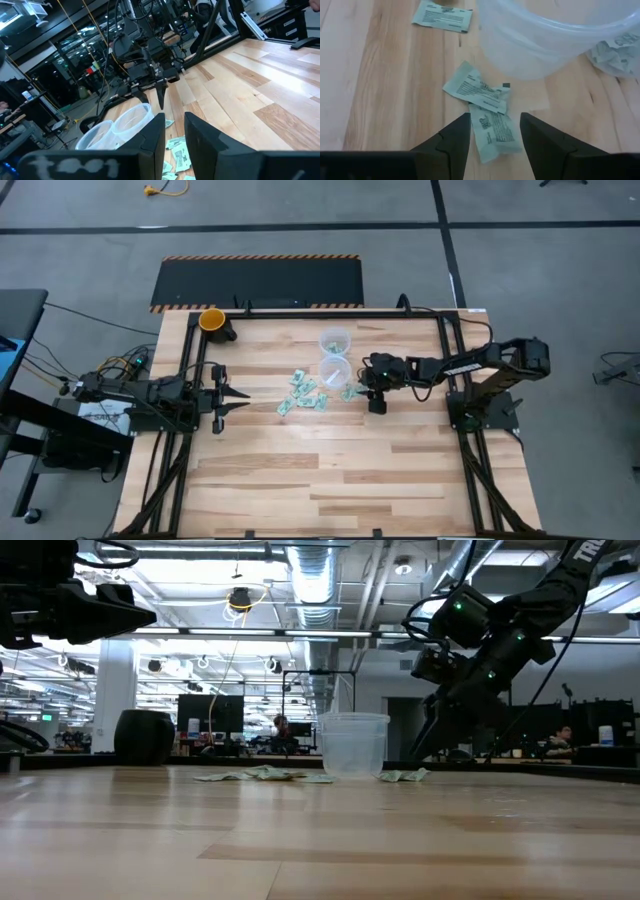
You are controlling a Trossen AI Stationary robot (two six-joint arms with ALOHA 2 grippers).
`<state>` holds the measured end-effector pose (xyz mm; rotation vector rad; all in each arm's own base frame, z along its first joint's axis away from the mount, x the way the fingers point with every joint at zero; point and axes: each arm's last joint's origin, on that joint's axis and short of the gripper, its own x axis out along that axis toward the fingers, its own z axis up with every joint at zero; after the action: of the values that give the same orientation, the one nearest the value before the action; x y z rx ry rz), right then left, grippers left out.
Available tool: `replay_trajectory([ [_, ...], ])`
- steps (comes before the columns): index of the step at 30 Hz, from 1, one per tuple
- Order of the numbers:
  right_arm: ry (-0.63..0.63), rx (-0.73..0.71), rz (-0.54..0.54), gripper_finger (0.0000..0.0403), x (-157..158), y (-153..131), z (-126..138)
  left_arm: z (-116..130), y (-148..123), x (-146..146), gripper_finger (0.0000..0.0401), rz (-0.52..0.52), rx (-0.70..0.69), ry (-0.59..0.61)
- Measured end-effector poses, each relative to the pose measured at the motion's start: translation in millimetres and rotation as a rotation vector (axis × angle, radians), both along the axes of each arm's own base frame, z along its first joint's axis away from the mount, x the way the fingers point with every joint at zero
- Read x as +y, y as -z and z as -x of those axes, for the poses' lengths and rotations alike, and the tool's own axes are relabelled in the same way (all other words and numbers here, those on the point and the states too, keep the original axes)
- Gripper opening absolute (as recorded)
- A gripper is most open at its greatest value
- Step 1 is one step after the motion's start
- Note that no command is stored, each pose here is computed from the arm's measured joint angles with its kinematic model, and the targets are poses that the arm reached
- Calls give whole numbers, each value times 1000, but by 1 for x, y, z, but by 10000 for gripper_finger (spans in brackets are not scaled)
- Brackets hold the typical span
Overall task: Pick and place items into bin
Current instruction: Put the green stevia packet into the top transparent bin
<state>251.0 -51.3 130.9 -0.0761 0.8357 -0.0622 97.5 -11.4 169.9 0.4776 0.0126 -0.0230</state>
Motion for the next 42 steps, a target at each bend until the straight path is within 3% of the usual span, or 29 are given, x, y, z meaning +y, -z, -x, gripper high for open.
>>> replay_trajectory([
  [36,3,-19,3,164,2,11,9,0,0,0,62,0,0,0],
  [42,-13,1,8,164,0,34,0,0,0,0,62,0,0,0],
])
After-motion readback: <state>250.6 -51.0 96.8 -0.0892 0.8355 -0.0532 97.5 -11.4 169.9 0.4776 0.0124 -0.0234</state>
